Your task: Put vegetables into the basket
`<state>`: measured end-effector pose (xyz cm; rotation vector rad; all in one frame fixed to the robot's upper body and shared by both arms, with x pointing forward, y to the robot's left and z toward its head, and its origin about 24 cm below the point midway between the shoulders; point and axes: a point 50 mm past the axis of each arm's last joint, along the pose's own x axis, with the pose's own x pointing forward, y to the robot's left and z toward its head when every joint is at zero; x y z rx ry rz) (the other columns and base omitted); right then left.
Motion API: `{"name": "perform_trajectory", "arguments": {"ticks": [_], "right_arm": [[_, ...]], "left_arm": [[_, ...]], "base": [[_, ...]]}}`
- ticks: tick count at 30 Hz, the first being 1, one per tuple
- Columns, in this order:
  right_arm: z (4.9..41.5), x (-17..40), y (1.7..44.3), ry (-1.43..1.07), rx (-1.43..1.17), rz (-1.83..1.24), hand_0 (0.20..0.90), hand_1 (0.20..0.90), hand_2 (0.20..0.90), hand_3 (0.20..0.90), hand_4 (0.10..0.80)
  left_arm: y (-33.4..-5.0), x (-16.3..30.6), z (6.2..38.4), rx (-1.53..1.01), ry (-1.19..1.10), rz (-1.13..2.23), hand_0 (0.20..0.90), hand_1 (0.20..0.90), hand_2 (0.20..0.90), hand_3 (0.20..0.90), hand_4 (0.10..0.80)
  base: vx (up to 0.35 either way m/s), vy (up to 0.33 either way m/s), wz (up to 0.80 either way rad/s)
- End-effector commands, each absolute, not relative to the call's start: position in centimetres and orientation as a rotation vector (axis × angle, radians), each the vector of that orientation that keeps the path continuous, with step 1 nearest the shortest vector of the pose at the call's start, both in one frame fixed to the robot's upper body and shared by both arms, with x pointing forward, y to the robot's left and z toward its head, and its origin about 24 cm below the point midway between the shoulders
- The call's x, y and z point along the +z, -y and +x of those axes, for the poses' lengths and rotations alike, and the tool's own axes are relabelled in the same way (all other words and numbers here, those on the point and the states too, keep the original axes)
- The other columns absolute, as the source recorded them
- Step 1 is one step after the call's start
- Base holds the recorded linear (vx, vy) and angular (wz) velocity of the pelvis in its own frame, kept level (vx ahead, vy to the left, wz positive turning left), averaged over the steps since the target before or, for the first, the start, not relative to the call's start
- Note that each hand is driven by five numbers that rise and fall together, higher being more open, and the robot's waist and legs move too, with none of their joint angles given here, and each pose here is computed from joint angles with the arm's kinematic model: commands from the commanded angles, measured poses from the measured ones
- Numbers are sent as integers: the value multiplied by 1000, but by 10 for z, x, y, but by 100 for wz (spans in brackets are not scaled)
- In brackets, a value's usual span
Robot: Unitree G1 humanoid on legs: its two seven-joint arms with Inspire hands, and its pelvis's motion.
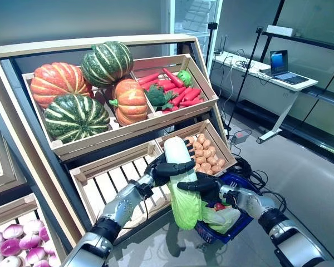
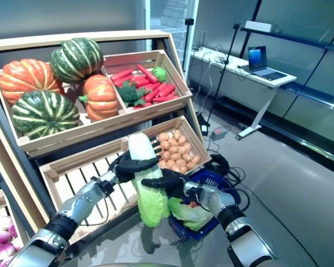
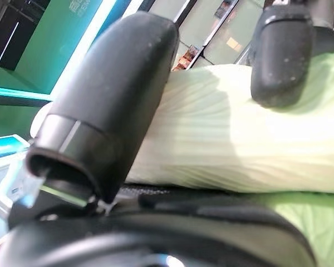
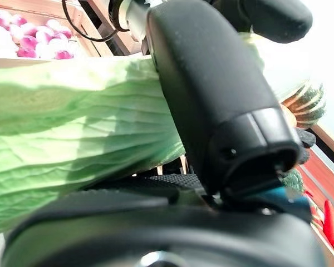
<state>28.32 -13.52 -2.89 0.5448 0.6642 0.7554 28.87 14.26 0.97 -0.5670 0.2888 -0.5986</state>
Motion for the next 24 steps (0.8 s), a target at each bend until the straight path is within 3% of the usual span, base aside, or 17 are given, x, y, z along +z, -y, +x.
{"name": "perform_trajectory", "arguments": {"ticks": [1,16,24], "right_arm": [[320,1,191,-511,510,502,300,300,300,300,400],[303,2,280,-425,104,531,300,300,300,300,400],[302,10,302,-354,-37,534,300,300,300,300,400]], "left_arm": [[-132,67,320,-722,-1,-562,900,900,900,900,800],[-229,34,315,-250,-45,-489,900,900,900,900,800],[-259,27,311,-24,-66,-442,900,900,900,900,800]], "base": [[21,-13,-6],[40,-18,-2],[29,-9,1]]}}
